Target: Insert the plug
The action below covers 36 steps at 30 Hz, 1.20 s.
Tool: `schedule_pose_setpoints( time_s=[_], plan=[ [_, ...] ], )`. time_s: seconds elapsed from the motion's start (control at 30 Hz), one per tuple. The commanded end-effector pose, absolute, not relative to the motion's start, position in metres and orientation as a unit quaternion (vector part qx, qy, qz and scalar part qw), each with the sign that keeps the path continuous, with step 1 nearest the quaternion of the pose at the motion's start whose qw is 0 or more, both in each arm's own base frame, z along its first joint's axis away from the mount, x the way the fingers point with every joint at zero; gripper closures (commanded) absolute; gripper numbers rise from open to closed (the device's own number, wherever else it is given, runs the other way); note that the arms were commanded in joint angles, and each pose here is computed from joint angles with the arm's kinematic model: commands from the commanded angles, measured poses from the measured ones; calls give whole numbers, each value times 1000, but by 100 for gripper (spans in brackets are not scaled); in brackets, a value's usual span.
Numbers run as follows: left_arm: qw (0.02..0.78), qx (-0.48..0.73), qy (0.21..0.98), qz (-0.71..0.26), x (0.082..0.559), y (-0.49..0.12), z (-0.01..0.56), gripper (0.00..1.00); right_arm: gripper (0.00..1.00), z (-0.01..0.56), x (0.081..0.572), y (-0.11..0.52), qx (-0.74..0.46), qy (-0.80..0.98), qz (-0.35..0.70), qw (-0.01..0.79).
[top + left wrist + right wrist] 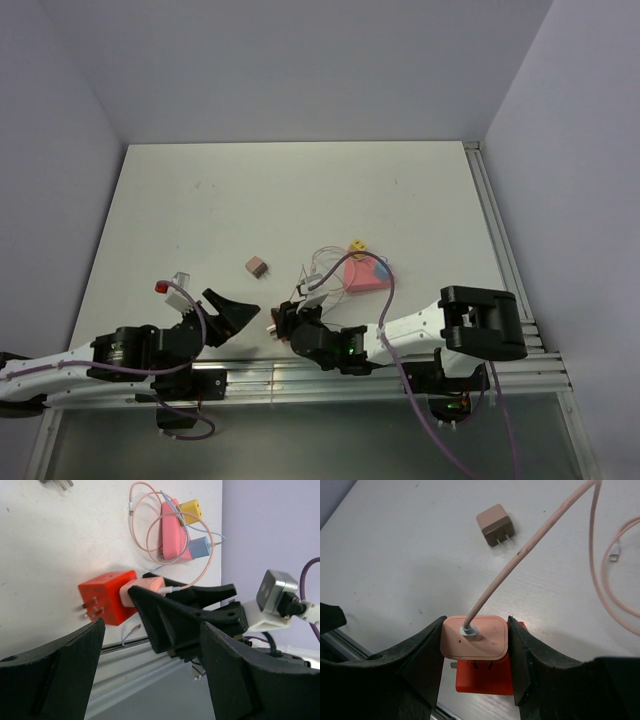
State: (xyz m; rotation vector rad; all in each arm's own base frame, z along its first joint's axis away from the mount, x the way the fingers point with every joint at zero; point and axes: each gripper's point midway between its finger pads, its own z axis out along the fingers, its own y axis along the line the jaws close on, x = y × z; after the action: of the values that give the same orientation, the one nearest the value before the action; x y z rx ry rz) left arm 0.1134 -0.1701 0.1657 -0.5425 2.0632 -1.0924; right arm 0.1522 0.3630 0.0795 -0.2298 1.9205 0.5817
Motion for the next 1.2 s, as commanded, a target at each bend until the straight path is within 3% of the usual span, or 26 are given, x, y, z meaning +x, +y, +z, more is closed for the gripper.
schedule_pose_setpoints(
  time_s=[0.0, 0.4, 0.7, 0.87, 1.17],
  plan=[
    [374, -217, 798, -419, 116, -159, 167, 18, 100, -34, 119, 282, -213, 875, 58, 431],
    [382, -241, 786, -422, 121, -147, 174, 19, 100, -38, 122, 261, -275, 852, -111, 431],
    [390, -293, 786, -379, 128, -119, 183, 18, 100, -62, 105, 261, -263, 866, -107, 411],
    [392, -292, 780, -390, 129, -124, 187, 18, 100, -49, 86, 271, -240, 866, -63, 435],
    [343, -242, 846, -329, 110, -154, 148, 12, 100, -15, 107, 277, -191, 873, 7, 449]
  ],
)
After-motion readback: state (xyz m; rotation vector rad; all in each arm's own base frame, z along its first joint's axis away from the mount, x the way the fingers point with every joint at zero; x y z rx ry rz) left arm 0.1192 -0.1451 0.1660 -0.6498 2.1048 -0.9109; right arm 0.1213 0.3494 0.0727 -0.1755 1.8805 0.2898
